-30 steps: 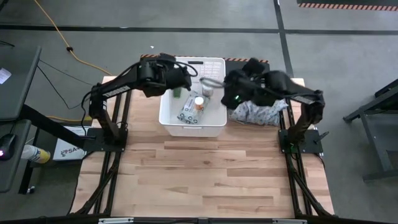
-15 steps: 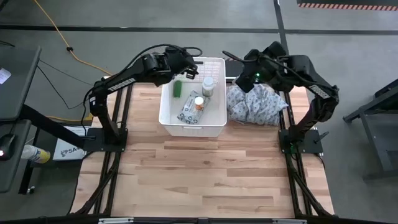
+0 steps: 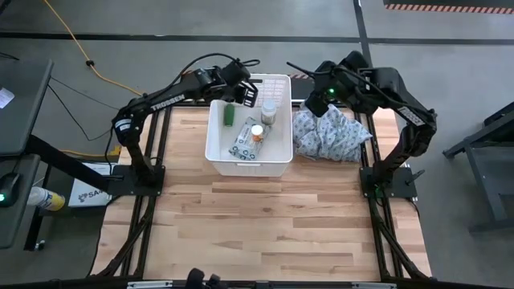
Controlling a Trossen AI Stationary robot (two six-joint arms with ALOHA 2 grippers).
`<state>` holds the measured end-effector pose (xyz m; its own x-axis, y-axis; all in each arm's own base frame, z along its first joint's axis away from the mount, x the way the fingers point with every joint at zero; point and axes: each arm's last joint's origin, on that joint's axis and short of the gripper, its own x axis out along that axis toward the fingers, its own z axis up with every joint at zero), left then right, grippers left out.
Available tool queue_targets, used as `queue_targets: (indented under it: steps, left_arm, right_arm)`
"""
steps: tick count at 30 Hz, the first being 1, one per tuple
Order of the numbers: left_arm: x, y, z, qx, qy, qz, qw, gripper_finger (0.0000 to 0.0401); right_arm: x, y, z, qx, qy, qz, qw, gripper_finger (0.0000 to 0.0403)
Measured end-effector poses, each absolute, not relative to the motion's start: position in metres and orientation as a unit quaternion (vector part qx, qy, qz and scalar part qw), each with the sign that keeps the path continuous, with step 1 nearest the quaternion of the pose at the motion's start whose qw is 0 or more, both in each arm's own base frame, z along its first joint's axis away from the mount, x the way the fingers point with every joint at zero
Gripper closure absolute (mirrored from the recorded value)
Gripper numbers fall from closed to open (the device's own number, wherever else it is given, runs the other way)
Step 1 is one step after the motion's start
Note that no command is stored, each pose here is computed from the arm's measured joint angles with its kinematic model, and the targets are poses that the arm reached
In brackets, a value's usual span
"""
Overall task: Pick & place medical supplies in basket/bin
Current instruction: Put the white bandage into the white laundry organizer
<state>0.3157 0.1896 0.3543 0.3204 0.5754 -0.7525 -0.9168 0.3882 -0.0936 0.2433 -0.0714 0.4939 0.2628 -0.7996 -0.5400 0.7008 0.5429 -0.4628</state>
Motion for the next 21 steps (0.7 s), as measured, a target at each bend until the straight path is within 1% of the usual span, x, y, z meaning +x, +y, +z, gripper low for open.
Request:
queue_targets:
  steps: [10, 15, 21]
  left_arm:
    - [0.315, 0.204, 0.334, -0.321, 0.345, 0.437, 0.766, 0.0273]
    - [0.327, 0.212, 0.311, -0.348, 0.374, 0.406, 0.758, 0.0273]
    - [0.340, 0.218, 0.284, -0.373, 0.407, 0.374, 0.745, 0.0273]
  right_arm:
    - [0.243, -0.082, 0.496, -0.050, 0.366, -0.490, 0.790, 0.0098]
    - [0.242, -0.086, 0.496, -0.045, 0.363, -0.495, 0.788, 0.0098]
    - [0.242, -0.090, 0.495, -0.027, 0.367, -0.480, 0.797, 0.0098]
